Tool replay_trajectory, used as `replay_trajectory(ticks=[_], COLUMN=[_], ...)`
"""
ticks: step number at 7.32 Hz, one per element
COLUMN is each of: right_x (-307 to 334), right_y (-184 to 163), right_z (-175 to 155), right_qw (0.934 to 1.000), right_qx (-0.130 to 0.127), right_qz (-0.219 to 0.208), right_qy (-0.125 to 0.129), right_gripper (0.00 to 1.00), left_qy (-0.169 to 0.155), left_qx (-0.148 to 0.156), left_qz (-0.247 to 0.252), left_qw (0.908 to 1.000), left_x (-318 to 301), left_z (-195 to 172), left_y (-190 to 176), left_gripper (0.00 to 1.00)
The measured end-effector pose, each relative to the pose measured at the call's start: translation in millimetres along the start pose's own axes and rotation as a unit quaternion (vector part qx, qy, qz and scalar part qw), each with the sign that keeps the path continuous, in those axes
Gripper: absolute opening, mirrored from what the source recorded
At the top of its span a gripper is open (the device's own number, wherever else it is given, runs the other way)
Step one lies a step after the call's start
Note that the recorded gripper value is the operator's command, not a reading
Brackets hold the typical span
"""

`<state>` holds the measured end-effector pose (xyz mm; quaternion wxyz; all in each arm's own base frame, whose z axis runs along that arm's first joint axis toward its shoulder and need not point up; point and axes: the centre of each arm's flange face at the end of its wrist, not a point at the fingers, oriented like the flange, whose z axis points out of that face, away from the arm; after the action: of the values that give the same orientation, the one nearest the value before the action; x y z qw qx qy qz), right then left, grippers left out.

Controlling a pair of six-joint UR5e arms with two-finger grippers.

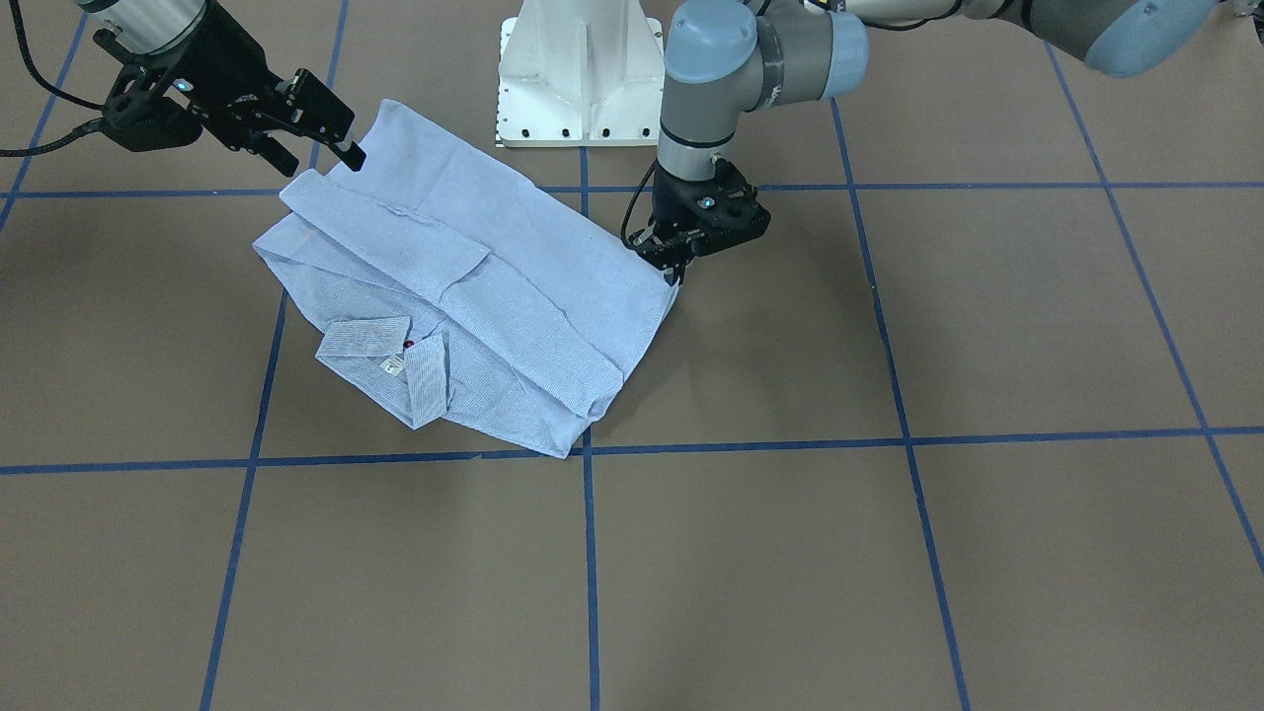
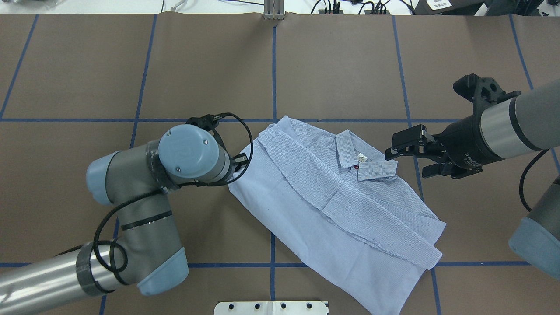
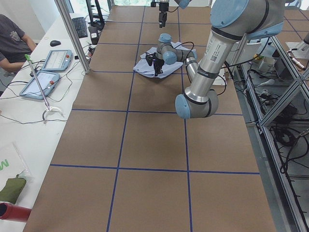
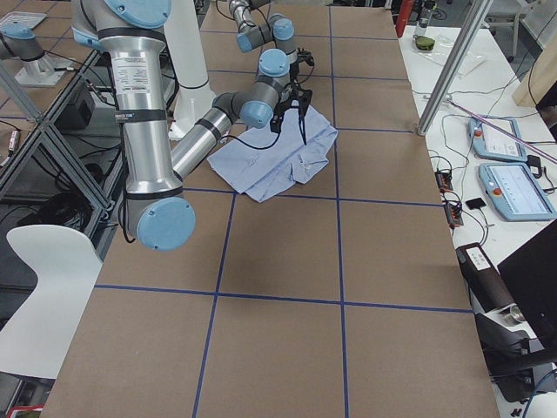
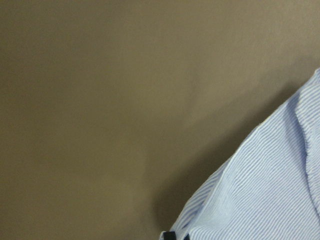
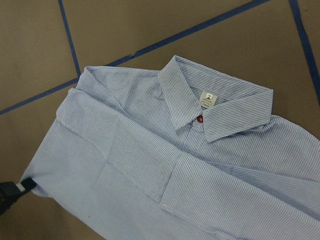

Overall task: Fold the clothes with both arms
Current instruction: 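Push the shirt's near corner with the left gripper to swing the shirt around the collar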

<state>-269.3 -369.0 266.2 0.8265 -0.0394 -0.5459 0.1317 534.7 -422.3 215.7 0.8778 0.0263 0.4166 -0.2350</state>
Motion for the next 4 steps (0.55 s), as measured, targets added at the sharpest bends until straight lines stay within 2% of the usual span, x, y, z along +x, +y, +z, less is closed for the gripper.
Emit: replay_trajectory(ticks=[2,4], right_x=[1.9,3.3], right_y=[-3.4,-7.0], right_z=[3.6,6.8], right_qw=[1.0,0.9999], right_qx=[0.004,0.012], right_qz=[0.002,0.003], right_qy=[0.004,0.007], right_gripper=[1.0,1.0], left_qy=[0.029,0.048], left_qx=[0.037,0.074], left_qz=[0.02,0.042], left_qw=[0.9987,0.9952], left_x=[29.5,54.1], left_z=[23.6,44.5], left_y=[-71.6,-122.8], left_gripper=[0.0,0.0])
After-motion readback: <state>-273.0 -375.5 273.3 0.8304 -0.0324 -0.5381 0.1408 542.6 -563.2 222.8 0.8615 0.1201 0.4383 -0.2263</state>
